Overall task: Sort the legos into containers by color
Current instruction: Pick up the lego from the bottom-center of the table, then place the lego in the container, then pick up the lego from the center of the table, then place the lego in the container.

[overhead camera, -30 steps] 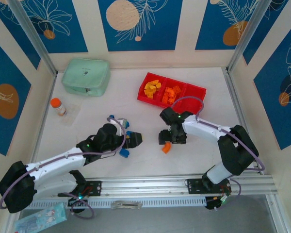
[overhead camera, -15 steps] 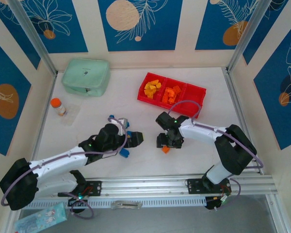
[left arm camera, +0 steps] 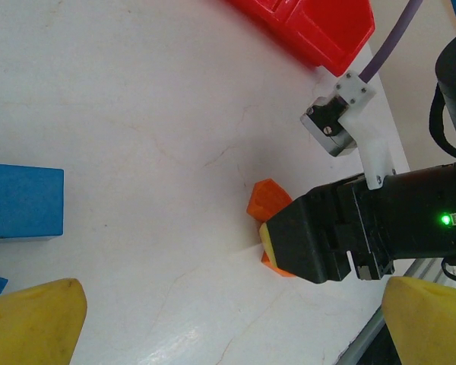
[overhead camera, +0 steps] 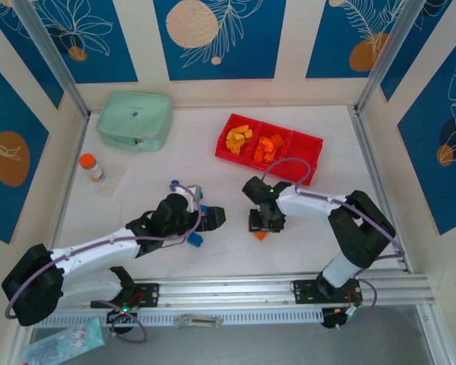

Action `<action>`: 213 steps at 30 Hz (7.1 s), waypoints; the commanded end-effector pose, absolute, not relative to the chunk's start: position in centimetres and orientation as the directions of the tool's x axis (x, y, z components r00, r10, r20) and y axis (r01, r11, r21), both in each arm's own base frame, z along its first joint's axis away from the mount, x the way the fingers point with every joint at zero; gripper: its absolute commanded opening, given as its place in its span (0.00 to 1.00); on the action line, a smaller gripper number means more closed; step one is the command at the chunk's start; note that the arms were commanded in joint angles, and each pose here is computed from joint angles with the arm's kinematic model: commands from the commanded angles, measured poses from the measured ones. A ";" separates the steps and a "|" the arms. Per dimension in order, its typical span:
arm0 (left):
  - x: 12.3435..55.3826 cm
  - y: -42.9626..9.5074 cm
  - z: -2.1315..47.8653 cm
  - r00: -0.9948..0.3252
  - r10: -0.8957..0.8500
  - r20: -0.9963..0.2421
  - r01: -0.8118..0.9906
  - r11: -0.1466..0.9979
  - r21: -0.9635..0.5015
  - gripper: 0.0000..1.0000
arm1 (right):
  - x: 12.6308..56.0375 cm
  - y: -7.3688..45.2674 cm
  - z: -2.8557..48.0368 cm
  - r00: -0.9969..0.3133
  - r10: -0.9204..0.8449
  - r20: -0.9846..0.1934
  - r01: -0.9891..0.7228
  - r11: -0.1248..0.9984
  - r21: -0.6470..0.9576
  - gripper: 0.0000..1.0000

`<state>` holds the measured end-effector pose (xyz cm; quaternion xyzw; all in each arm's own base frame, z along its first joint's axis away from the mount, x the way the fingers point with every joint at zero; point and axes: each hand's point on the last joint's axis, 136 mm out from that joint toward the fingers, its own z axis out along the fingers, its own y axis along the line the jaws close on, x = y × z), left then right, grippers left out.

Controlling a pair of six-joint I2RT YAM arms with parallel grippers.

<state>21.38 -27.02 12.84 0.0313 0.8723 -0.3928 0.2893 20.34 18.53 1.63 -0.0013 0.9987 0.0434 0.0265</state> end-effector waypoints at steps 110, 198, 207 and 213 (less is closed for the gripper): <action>19.4 -13.5 18.2 -0.701 -0.257 -0.665 0.163 0.850 -0.500 0.99 | 26.8 34.6 3.4 -0.975 -0.078 -0.208 -0.091 0.994 0.054 0.79; 27.4 -26.1 18.3 -0.781 -0.197 -0.593 0.321 0.687 -0.652 0.99 | 46.5 3.5 15.2 -0.756 0.404 -0.516 0.396 0.909 0.131 0.69; 25.7 -23.1 18.5 -0.755 -0.209 -0.621 0.299 0.734 -0.610 0.99 | 41.9 11.1 17.1 -0.819 0.307 -0.485 0.232 0.950 0.210 0.74; 23.5 -20.1 18.0 -0.750 -0.205 -0.629 0.260 0.782 -0.566 0.99 | 37.7 18.7 16.0 -0.890 0.126 -0.439 0.035 0.977 0.209 0.76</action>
